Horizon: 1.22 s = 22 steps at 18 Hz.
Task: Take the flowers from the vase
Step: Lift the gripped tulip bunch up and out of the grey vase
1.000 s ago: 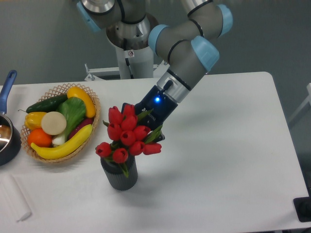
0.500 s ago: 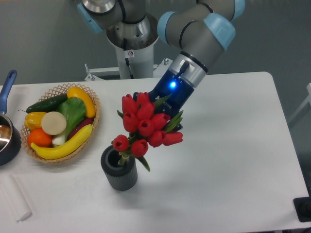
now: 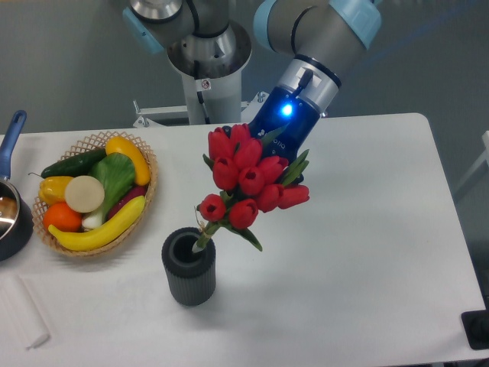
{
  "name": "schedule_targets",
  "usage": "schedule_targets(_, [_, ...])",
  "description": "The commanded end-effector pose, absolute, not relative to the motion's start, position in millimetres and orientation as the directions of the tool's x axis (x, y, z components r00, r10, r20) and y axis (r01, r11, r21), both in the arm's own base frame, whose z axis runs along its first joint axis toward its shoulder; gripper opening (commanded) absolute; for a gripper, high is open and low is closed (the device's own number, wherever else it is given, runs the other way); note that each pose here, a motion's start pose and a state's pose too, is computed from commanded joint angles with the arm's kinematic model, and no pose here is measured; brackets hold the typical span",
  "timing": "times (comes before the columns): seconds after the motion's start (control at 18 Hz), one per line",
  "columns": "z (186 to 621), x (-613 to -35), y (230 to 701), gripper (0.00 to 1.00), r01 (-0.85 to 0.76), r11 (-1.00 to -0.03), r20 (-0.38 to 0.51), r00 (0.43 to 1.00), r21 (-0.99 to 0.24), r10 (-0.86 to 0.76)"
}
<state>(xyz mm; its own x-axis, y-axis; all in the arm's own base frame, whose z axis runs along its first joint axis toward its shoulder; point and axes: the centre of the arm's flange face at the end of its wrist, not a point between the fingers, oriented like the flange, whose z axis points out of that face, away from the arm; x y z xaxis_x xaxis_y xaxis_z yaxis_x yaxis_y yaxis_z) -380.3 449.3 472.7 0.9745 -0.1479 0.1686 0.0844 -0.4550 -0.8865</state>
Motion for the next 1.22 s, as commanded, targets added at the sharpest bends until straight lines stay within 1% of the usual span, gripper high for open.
schedule_targets(0.22, [470,-375,452,0.3,0.11,-0.461,0.198,0.969,-0.88,-0.145])
schedule_targets(0.28, [474,-375,453,0.3,0.127,-0.459,0.212,0.967,-0.88,-0.14])
schedule_targets(0.33, [480,-376,454,0.3,0.169,-0.46,0.248,0.962,-0.872,-0.117])
schedule_targets(0.39, [486,-379,456,0.28,0.206,-0.459,0.278,0.956,-0.864,-0.095])
schedule_targets(0.5, [497,-384,458,0.27,0.224,-0.452,0.29,0.953,-0.863,-0.082])
schedule_targets(0.61, [505,-388,457,0.27,0.21,-0.445,0.273,0.959,-0.871,-0.081])
schedule_targets(0.72, [523,-395,456,0.27,0.183,-0.428,0.239,0.968,-0.885,-0.078])
schedule_targets(0.89, [538,-413,452,0.27,0.158,-0.411,0.201,0.978,-0.898,-0.062])
schedule_targets(1.06, [540,-427,451,0.28,0.12,-0.403,0.159,0.985,-0.907,-0.066])
schedule_targets(1.22, [527,-443,447,0.28,0.068,-0.407,0.109,0.991,-0.911,-0.078])
